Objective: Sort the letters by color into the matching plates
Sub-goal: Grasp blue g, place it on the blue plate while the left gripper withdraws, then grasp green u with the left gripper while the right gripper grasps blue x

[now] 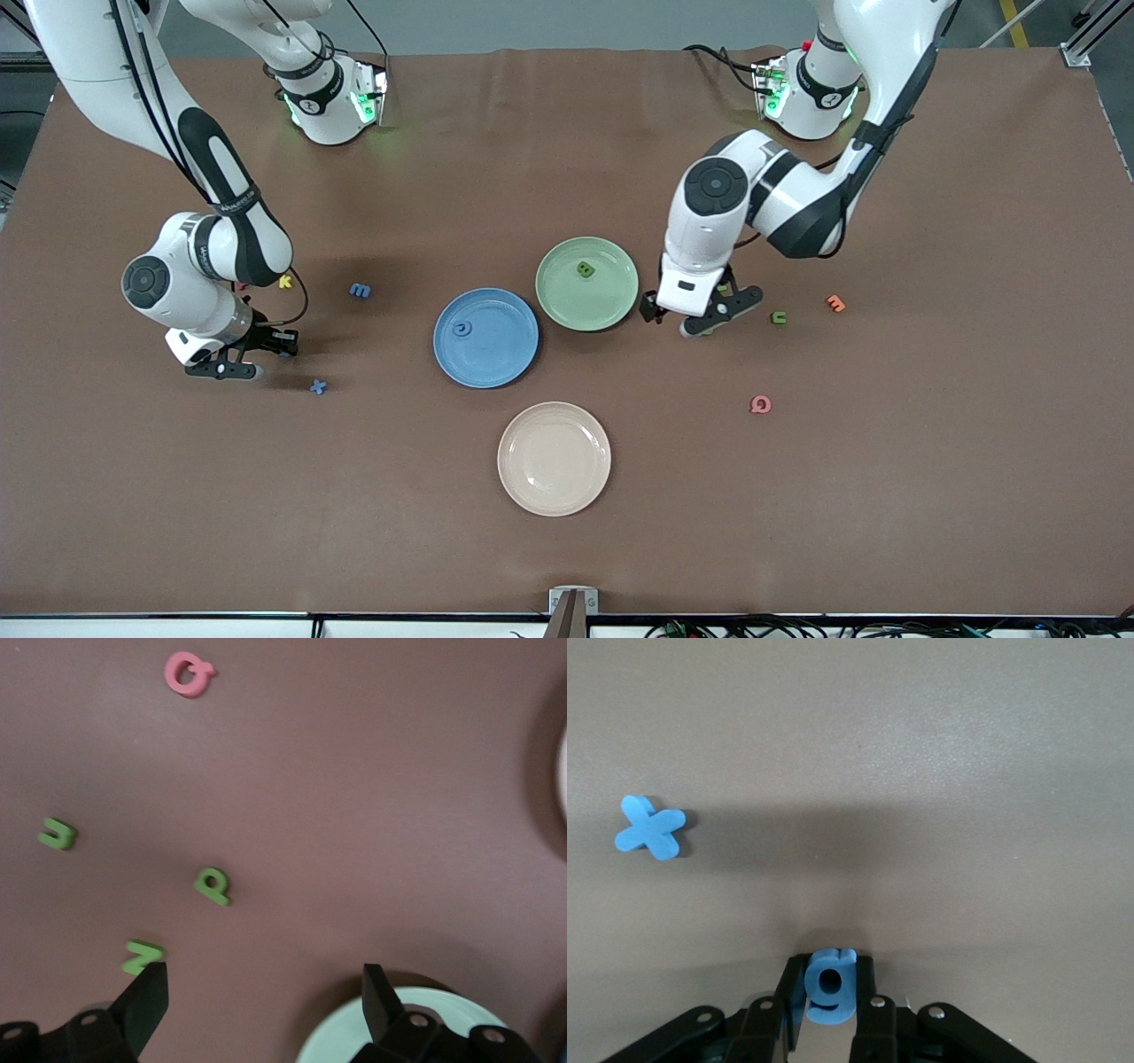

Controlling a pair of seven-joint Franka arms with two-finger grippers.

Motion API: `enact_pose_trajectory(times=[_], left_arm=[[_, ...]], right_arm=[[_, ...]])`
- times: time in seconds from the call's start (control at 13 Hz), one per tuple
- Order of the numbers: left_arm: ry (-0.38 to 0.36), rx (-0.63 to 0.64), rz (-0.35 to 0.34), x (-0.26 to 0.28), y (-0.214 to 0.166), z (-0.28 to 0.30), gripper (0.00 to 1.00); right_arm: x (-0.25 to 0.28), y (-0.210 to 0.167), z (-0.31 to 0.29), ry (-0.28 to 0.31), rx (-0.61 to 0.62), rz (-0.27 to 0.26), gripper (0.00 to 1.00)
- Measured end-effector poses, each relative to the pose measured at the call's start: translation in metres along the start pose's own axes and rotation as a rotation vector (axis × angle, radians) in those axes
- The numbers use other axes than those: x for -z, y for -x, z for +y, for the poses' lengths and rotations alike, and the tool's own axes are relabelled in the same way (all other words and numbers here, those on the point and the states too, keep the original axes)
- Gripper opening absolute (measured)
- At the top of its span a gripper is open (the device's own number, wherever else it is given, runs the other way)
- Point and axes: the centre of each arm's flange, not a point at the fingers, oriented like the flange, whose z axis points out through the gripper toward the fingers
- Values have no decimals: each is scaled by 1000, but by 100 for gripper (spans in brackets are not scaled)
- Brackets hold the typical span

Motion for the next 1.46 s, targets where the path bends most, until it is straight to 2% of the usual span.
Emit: enact_pose_trajectory(times=[0.15,0.31,0.69,1.0,1.08,1.46], left_arm=[[-32,-60,-15,-12,-11,-27,97],[-57,-112,-31,-25,-20,-55,97],[-19,-220,-10,-60,-27,-124,97],[-16,-309,-28,-83,-43,-174,97],[-12,-331,-31,-87,-47,-184,97],[55,-360,-17,-110,-47,-198,96]], right_arm=[[1,1,-32,-2,-56,-18,27],[11,4,-101,-1,-135,-36,27],[49,32,-272,5,-331,-41,27],[69,52,-340,-12,-437,-19,27],[69,53,-342,-12,-448,-19,32],[66,44,-330,-3,-445,-16,80]])
